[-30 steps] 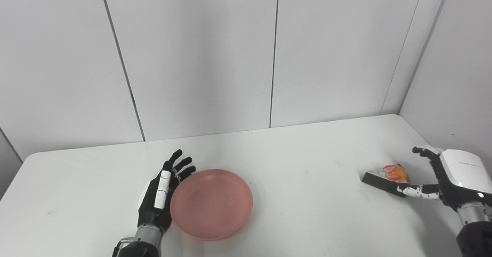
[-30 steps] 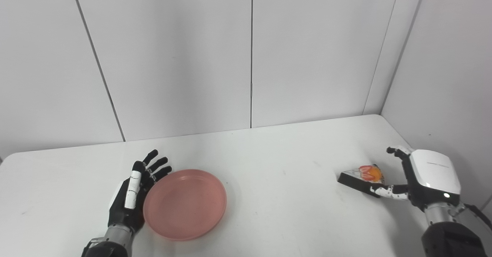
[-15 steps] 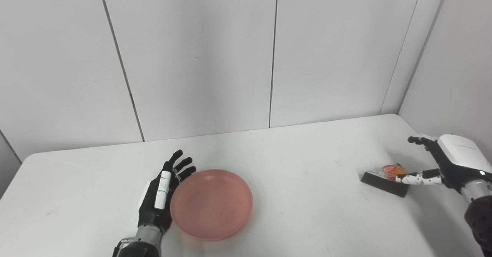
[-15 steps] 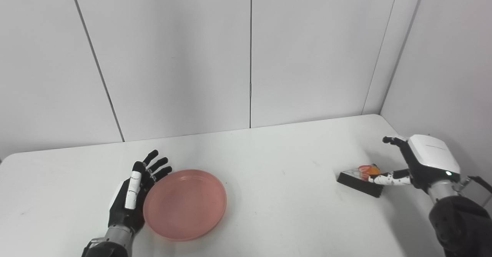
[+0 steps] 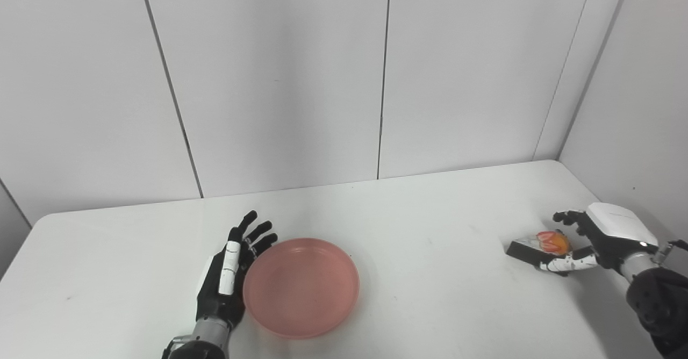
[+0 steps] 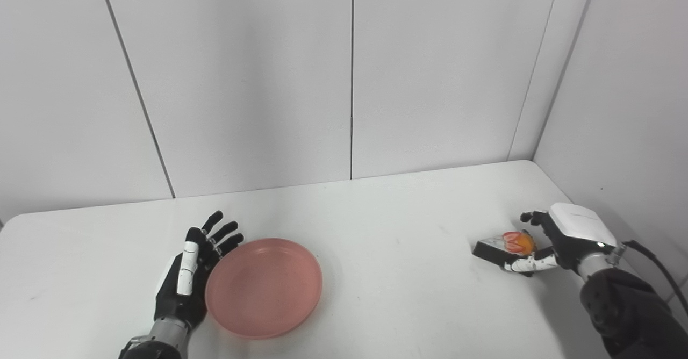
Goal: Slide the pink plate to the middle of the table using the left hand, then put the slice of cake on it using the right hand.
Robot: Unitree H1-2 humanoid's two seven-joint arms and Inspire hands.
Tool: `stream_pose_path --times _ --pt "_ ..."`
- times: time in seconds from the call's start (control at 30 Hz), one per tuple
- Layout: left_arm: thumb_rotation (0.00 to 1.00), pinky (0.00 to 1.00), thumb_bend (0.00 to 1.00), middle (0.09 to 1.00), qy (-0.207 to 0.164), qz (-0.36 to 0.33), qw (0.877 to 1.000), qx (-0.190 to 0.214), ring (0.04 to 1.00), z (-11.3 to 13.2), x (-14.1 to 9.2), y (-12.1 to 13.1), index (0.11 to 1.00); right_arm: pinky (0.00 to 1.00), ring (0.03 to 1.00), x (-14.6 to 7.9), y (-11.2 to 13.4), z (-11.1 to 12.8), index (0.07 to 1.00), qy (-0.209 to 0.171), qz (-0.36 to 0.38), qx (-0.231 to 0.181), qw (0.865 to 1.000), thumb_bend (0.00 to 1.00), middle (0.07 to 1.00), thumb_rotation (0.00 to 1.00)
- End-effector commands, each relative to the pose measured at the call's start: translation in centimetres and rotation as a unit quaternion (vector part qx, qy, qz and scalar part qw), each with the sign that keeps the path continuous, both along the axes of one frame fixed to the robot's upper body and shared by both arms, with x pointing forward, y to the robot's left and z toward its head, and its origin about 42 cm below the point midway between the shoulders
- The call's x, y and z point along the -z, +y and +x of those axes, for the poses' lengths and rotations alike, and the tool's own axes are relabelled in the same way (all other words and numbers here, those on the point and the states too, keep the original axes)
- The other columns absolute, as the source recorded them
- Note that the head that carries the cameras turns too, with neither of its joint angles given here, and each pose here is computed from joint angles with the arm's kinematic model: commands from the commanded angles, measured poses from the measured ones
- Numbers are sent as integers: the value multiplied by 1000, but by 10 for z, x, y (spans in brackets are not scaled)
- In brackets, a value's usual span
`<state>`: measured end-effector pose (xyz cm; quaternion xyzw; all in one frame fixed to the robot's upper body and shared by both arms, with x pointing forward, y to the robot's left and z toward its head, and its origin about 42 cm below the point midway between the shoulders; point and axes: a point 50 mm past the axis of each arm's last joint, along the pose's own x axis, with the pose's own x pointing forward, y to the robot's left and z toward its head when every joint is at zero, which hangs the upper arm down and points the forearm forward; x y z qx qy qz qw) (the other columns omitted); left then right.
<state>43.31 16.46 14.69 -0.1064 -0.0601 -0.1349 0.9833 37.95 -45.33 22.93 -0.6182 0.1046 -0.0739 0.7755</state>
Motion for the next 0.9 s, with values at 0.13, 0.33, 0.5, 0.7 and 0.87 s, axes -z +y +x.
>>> stream_pose_path --times 0.13,0.33,0.5,0.7,0.87 --pt "885 860 890 847 5 3 1000 5 794 -2 3 -2 898 670 773 -20 -6 8 780 -18 -8 7 1000 868 810 418" --pt "886 847 891 842 4 4 1000 5 787 -3 2 -2 896 644 754 -11 -10 9 773 -15 -4 6 1000 841 800 380" --pt "879 848 895 842 5 3 1000 5 788 -4 2 -2 893 635 729 0 -16 10 758 -16 3 7 1000 835 777 369" --pt "877 845 898 842 5 2 1000 5 789 -4 1 -1 893 639 741 8 -20 10 761 5 3 15 1000 818 793 392" --pt "879 850 895 849 6 3 1000 6 789 -5 1 -1 901 607 694 11 -21 9 735 1 7 15 1000 798 744 359"
